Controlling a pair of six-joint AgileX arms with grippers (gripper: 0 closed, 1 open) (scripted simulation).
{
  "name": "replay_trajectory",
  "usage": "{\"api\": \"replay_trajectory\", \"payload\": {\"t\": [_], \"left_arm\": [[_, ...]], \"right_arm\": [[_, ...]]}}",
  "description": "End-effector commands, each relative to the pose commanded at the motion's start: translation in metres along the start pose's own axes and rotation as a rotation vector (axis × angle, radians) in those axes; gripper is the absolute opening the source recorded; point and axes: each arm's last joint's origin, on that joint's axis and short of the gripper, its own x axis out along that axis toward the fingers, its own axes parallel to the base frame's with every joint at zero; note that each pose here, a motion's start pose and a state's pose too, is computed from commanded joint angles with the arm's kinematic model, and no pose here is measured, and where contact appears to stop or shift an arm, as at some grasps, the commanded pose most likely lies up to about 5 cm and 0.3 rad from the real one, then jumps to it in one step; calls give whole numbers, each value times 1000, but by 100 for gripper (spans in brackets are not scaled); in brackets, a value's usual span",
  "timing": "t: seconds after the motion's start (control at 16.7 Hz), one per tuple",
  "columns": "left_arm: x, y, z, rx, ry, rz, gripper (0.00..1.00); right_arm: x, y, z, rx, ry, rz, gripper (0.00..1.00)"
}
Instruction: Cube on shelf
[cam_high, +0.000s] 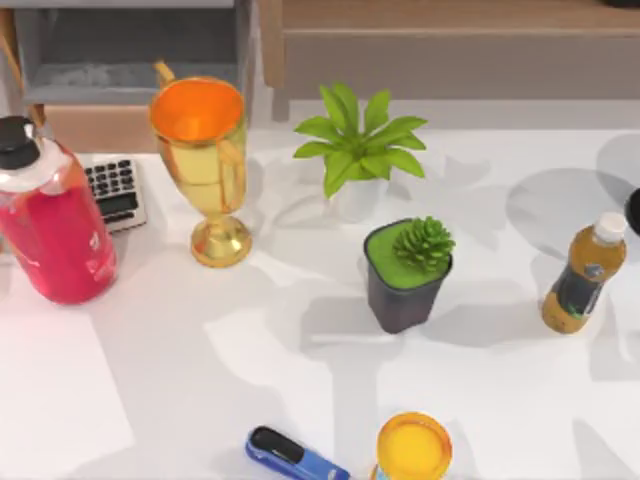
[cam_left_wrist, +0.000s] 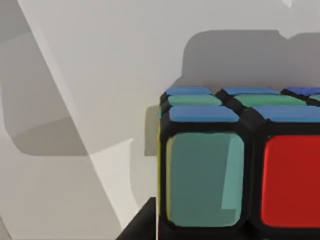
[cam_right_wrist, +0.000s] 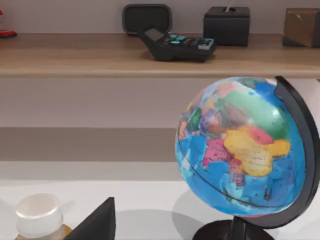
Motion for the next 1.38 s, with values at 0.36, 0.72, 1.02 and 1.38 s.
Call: {"api": "replay_trajectory", "payload": {"t": [0.36,0.72,1.02,1.38], "left_arm": [[0,0,0,0,0,0,0],[-13,0,-8,-14,28,-22,0],[-98,-10,-21,-5,-6,67,0],[-118,7,-45,-75,65,133,0]], "right_arm": [[0,0,0,0,0,0,100],[0,0,0,0,0,0,100],[0,0,0,0,0,0,100],[0,0,0,0,0,0,100]]}}
